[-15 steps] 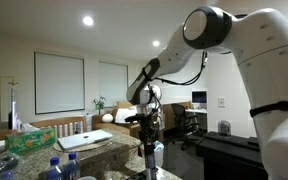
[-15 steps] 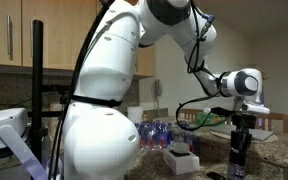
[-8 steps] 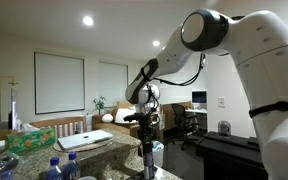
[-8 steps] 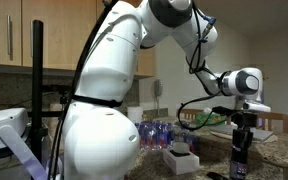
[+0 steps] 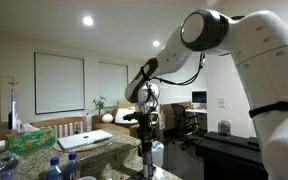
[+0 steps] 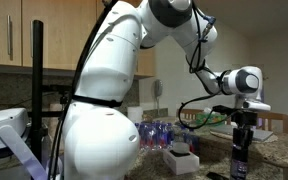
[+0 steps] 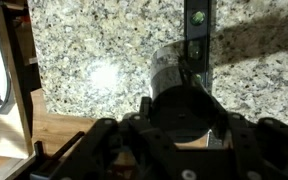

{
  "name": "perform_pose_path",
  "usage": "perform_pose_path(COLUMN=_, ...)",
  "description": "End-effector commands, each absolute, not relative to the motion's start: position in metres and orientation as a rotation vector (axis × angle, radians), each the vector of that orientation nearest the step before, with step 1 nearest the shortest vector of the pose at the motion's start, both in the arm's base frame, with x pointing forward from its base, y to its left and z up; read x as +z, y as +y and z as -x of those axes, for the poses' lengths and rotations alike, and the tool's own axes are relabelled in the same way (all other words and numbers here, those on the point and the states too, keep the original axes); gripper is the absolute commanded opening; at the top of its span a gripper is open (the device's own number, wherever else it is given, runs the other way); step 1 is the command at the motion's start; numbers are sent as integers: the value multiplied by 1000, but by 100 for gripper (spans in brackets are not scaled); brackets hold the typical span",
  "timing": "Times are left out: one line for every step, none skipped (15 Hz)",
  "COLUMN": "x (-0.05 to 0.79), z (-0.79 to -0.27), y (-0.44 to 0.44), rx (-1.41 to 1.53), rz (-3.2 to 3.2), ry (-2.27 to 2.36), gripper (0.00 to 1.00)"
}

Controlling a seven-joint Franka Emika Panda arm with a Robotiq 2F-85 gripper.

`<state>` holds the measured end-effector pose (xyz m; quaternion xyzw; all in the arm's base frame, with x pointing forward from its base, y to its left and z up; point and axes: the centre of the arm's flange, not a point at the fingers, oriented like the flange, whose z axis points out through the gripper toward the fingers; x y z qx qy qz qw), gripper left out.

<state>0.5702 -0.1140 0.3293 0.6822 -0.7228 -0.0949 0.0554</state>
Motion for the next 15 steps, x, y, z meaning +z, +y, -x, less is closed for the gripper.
perform_pose_path(x=348, z=-563, y=-113, rx=-270, rz=-2110, ry=-2174, gripper=31)
perform_pose_path(x=353, z=-562, y=-112, rx=-257, rz=-2116, ry=-2178, gripper=31)
perform_pose_path(x=359, z=-562, y=-111, rx=-242, rz=-2121, ry=-2183, gripper=31)
perform_pose_path(x=366, z=-562, y=-110, rx=-227, rz=-2130, ry=-2188, gripper=31)
perform_pose_path(x=375, z=-562, y=-109, rx=-207, rz=-2138, ry=-2193, gripper=31)
perform_pose_path(x=382, z=-563, y=-108, rx=-188, rz=-2147, ry=-2198, gripper=31)
perform_pose_path(x=391, z=-564, y=-107, rx=-163, rz=-2150, ry=-2210, gripper=31)
perform_pose_path(x=397, z=-566, y=-107, rx=-143, rz=-2155, ry=-2222, gripper=31)
perform_pose_path(x=402, z=-571, y=-108, rx=-113, rz=-2147, ry=-2244, gripper=31)
perform_pose_path(x=405, z=-575, y=-109, rx=-94, rz=-2154, ry=-2253, gripper=31)
perform_pose_path(x=407, z=-580, y=-110, rx=-59, rz=-2143, ry=-2275, gripper=31)
perform_pose_path(x=408, z=-585, y=-110, rx=-33, rz=-2143, ry=-2290, gripper=31)
perform_pose_path(x=407, z=-589, y=-111, rx=-1, rz=-2141, ry=-2303, gripper=31)
perform_pose_path(x=406, z=-593, y=-111, rx=29, rz=-2142, ry=-2314, gripper=31)
perform_pose_path(x=403, z=-597, y=-112, rx=67, rz=-2138, ry=-2326, gripper=31)
